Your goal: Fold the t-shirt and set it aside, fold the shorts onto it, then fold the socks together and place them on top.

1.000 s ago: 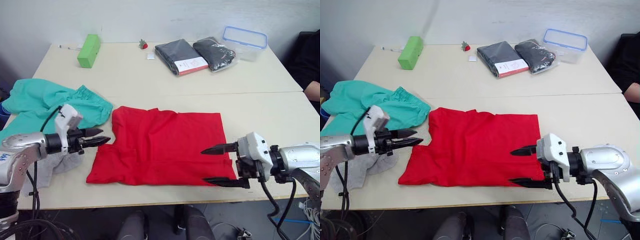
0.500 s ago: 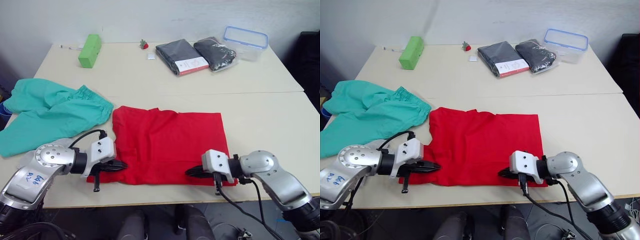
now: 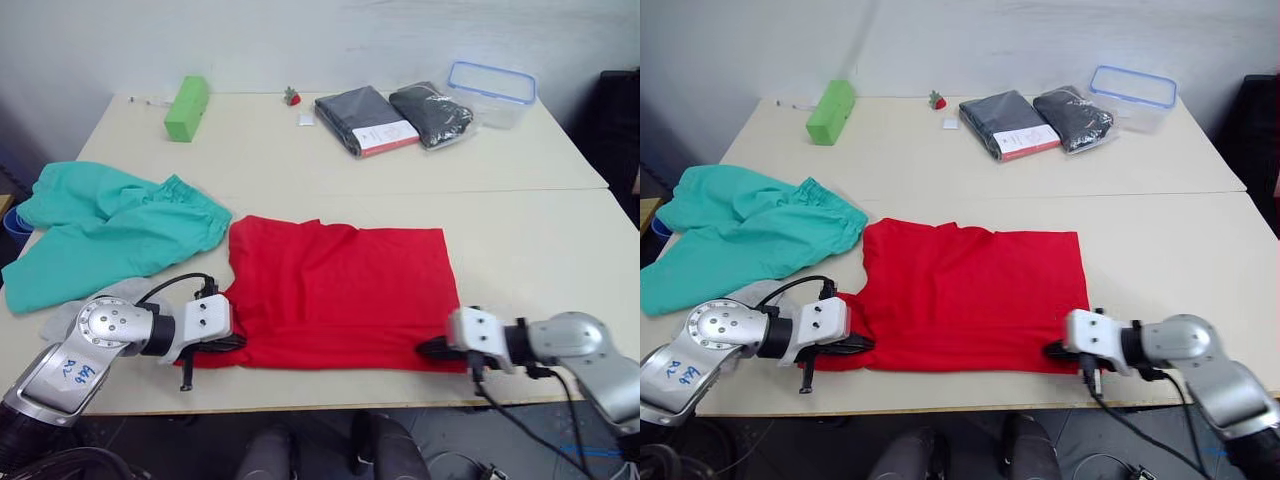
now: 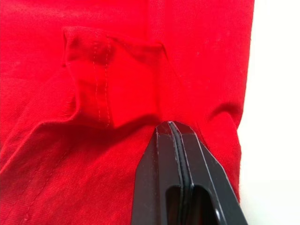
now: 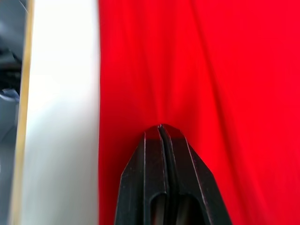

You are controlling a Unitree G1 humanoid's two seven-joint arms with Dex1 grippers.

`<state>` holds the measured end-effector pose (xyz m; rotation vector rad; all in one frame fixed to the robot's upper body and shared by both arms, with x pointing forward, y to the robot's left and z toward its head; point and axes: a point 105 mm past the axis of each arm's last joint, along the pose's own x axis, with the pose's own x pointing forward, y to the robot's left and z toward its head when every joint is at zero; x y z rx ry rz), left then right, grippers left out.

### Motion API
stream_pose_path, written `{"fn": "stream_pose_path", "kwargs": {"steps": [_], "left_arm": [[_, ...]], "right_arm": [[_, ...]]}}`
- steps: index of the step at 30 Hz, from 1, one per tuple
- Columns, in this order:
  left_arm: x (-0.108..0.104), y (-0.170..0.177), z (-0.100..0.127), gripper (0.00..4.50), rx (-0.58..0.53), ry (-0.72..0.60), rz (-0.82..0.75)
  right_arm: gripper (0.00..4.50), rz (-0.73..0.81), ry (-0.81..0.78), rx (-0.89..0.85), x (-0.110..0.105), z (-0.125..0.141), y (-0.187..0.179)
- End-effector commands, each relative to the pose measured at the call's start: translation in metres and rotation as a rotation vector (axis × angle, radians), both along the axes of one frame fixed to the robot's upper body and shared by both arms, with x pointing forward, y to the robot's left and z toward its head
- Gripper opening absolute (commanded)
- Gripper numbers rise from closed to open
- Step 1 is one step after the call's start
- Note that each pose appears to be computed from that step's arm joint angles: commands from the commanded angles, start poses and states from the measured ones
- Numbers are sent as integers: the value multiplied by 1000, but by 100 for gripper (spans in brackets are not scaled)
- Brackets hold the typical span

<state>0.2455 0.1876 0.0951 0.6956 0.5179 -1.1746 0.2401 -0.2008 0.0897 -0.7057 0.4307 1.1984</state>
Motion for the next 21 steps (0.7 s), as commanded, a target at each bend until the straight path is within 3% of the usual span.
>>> {"fn": "stream_pose_path", "kwargs": {"steps": [1,4,7,10,13,17,20,21], "left_arm": [[-1,23,-17,0,63,51,88],[2,23,-11,0,11,39,109],[6,13,11,0,-117,21,130],[7,12,27,0,-171,-5,149],[-6,15,37,59,-172,-11,117],[-21,19,42,185,-114,-23,66],[-37,24,33,271,-8,-16,0],[-39,26,30,317,20,-22,-9]], "right_arm": [[3,-100,33,-77,-4,-2,-40],[3,-120,15,-61,-4,8,-51],[3,-128,-22,78,0,34,-39],[3,-100,-54,145,-2,52,-28],[0,-40,-89,154,-13,60,-15],[0,12,-82,124,-26,55,-5],[56,47,-84,96,-32,45,2],[100,65,-83,81,-34,40,3]]}}
